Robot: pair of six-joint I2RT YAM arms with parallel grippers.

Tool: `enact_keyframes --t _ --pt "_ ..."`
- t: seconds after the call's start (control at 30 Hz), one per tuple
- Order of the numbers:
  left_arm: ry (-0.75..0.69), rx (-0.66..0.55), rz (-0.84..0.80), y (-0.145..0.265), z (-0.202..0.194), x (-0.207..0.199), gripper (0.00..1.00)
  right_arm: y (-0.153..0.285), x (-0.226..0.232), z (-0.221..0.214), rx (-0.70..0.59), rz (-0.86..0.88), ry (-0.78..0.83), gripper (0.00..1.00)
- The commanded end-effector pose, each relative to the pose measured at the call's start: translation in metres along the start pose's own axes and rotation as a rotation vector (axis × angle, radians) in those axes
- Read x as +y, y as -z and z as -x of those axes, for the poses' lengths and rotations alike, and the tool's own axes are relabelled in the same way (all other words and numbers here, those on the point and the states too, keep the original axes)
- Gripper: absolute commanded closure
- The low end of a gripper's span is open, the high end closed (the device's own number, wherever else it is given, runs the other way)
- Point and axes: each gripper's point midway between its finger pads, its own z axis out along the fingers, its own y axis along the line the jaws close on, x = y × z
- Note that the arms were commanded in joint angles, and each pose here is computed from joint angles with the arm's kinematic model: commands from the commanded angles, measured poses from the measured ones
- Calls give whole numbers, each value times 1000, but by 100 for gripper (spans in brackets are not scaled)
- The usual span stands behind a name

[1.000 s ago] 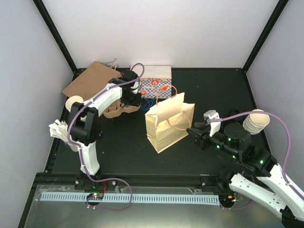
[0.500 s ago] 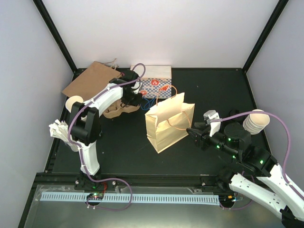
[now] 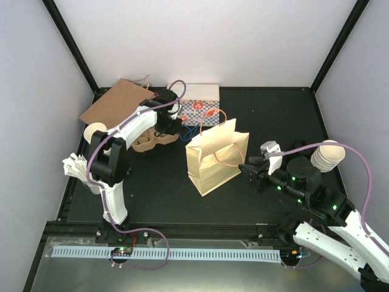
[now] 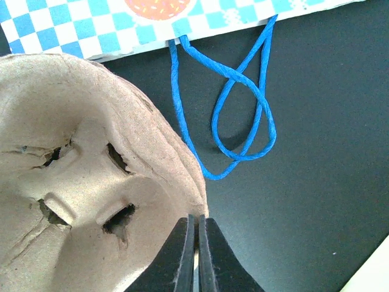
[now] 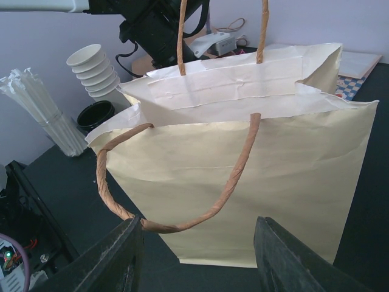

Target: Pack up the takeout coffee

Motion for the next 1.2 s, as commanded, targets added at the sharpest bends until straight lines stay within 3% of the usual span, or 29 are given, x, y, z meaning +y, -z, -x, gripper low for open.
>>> enact_keyframes --t 0.0,0.8,1.17 --pt "-1 -47 21 24 11 -1 98 -1 0 2 -12 2 -7 48" --pt "3 -138 46 82 15 -1 98 -3 2 4 -12 10 -3 48" --pt "-9 -227 54 154 0 -2 98 -3 2 5 -15 8 2 48"
